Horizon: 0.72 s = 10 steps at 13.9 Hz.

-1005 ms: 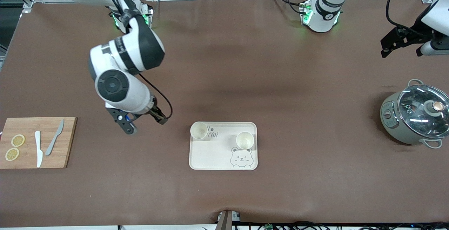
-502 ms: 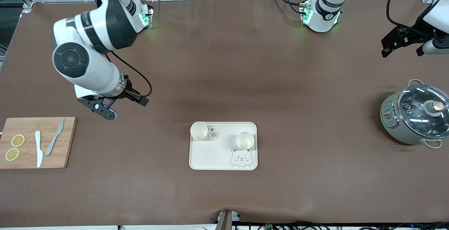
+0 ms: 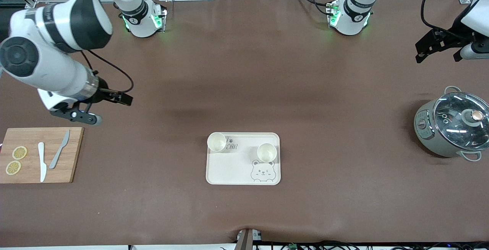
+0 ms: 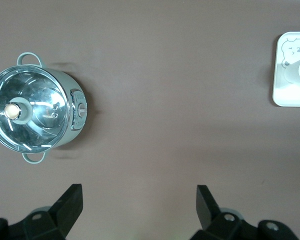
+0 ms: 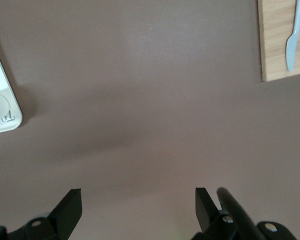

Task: Place white IKEA cup upright on tray with both arms

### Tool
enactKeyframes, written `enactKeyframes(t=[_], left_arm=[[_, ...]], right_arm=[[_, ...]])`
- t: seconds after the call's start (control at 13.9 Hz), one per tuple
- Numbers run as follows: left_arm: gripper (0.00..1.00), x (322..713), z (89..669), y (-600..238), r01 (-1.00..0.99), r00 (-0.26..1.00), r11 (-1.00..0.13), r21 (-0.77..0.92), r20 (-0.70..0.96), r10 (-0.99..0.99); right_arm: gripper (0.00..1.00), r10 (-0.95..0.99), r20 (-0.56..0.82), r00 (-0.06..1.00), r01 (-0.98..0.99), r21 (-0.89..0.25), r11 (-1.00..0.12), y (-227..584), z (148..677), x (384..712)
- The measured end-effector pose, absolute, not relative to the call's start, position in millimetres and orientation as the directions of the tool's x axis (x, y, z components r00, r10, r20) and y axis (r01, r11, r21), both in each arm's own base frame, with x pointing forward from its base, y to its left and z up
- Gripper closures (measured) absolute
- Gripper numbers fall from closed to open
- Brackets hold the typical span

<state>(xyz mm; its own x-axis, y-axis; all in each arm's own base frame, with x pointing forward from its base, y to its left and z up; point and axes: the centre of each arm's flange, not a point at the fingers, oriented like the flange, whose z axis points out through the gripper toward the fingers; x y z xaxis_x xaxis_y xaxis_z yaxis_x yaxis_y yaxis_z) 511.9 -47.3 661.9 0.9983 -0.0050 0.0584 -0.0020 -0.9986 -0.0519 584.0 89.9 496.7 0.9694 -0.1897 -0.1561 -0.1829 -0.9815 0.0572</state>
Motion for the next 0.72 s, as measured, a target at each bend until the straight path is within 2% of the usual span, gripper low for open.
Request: enactKeyframes(t=[0.43,0.72], left_arm=[[0.0,513.3,663.1,-46.5,0.0,0.997,-0.999,-0.051,0.071,-0.004],[0.0,517.5,661.6,-47.7,-0.002,0.996,-0.999,-0.049,0.085,-0.006]], right_arm=[[0.0,-0.115,-0.172,0.978,-0.113,0.025,-0.993,11.4,513.8,573.6],[0.0,-0.045,-0.139,0.989,-0.044,0.009,-0.999,7.4,551.1,556.5]])
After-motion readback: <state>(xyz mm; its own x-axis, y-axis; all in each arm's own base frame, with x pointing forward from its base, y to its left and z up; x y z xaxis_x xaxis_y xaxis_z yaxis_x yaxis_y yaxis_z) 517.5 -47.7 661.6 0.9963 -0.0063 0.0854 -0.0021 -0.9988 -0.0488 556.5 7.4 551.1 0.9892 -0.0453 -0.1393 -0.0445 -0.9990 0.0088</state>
